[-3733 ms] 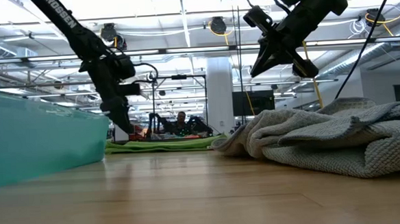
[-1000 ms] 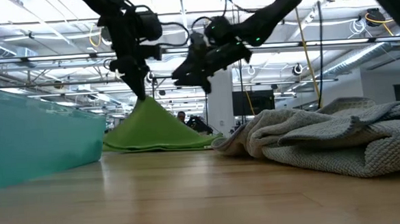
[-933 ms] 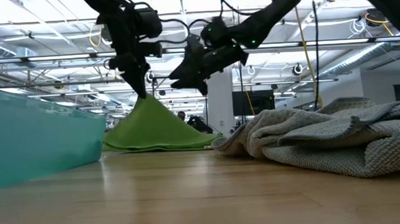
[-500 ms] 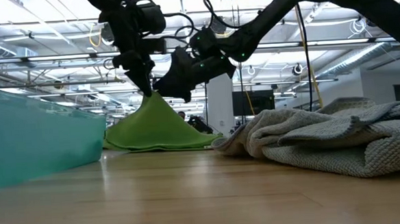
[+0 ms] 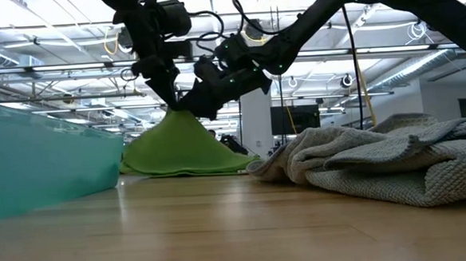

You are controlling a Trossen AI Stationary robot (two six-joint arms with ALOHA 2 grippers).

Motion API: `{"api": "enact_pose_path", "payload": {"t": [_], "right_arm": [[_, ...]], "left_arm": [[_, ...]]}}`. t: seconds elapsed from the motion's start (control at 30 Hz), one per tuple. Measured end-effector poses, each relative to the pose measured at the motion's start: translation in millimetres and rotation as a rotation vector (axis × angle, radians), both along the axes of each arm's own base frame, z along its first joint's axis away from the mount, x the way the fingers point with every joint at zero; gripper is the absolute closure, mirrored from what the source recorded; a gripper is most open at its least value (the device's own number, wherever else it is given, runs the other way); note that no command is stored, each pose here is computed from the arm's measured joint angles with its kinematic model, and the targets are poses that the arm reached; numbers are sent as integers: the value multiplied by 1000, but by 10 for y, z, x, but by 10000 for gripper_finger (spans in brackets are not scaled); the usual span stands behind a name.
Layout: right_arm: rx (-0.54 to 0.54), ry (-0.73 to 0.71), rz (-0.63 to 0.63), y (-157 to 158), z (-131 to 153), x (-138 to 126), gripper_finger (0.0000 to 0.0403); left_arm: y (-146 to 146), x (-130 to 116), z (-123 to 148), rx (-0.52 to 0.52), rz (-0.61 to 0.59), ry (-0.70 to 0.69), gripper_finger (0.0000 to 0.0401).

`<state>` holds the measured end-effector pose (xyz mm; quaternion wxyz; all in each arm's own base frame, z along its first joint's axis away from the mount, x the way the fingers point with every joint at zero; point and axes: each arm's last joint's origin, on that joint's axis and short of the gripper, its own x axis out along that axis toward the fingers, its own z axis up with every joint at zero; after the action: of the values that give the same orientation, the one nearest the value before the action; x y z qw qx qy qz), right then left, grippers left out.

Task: Fold microfiber towels
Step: Fold the green microfiber cloth

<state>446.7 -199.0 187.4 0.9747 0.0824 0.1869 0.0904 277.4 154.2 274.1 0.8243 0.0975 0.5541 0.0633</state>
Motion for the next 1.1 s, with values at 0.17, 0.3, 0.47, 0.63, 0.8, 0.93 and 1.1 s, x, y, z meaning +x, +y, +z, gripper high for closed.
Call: {"api": "enact_pose_path", "payload": {"t": [0.17,0.3,0.47,0.63,0.8,0.93,1.1], "right_arm": [[-29,1,-26,49,-7,35,277],[-25,-9,-34,41,5,38,325],[-6,-4,-45,21,4,29,391],[-1,4,-51,7,-4,19,393],[12,29,-67,-46,-27,-17,399],[17,25,-81,-96,-20,-37,400],[38,29,-99,-140,-21,-58,400]], "left_arm": [[-1,-19,25,1,5,-6,392],[-4,-21,22,-6,7,-5,397],[-2,-17,23,-46,71,-31,379],[80,-147,3,-142,251,-5,328],[275,-440,-98,-252,455,71,241],[403,-661,-312,-422,493,60,184],[390,-781,-556,-581,489,29,146]]}}
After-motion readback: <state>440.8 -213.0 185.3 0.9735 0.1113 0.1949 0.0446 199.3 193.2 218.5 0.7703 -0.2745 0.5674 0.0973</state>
